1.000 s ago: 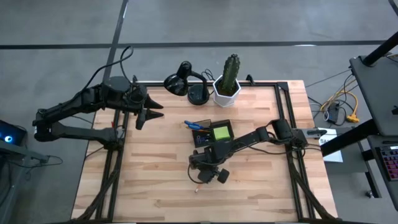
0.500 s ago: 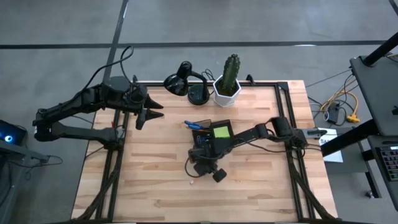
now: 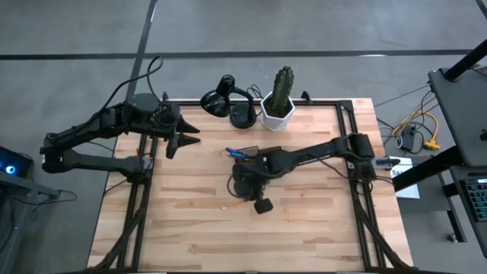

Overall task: Pick and place office supplies into organizer
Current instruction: Put the yellow pencil into the desk organizer

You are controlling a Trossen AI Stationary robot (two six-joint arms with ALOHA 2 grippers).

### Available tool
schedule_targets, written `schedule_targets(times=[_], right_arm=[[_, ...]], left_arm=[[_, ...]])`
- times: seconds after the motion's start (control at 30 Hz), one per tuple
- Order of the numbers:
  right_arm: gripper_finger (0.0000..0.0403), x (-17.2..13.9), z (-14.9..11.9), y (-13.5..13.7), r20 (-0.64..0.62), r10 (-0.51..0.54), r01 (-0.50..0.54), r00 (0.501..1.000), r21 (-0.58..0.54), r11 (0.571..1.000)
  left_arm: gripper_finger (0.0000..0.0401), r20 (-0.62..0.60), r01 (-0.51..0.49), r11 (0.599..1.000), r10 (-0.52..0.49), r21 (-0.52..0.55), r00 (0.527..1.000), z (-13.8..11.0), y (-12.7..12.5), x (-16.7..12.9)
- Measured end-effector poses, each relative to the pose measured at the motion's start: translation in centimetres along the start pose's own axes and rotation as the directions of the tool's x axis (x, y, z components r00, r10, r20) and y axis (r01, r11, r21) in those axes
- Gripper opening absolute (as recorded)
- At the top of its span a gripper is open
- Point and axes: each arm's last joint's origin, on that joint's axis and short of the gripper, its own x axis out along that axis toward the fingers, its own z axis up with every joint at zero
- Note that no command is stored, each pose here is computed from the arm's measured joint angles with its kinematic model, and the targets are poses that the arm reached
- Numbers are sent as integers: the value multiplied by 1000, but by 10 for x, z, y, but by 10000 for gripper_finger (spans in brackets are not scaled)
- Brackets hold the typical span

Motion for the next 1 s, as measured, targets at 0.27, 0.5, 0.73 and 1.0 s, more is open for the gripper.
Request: schedule_targets(times=[0.27,0.5,0.73,1.0], right_arm=[[9,-47,7,-17,161,-79,54,984,152,987],[9,-90,13,-28,315,-225,166,922,204,965],[9,-127,8,-37,478,-354,241,804,282,929],[9,-125,-17,-47,604,-508,306,615,411,859]], left_arm=[[164,4,0,1000,0,1,1000,0,0,0],[164,11,2,1000,-2,3,1000,0,-1,-3],[164,31,6,1000,-6,8,999,1,-2,-7],[164,38,8,1000,-8,9,999,0,-2,-9]])
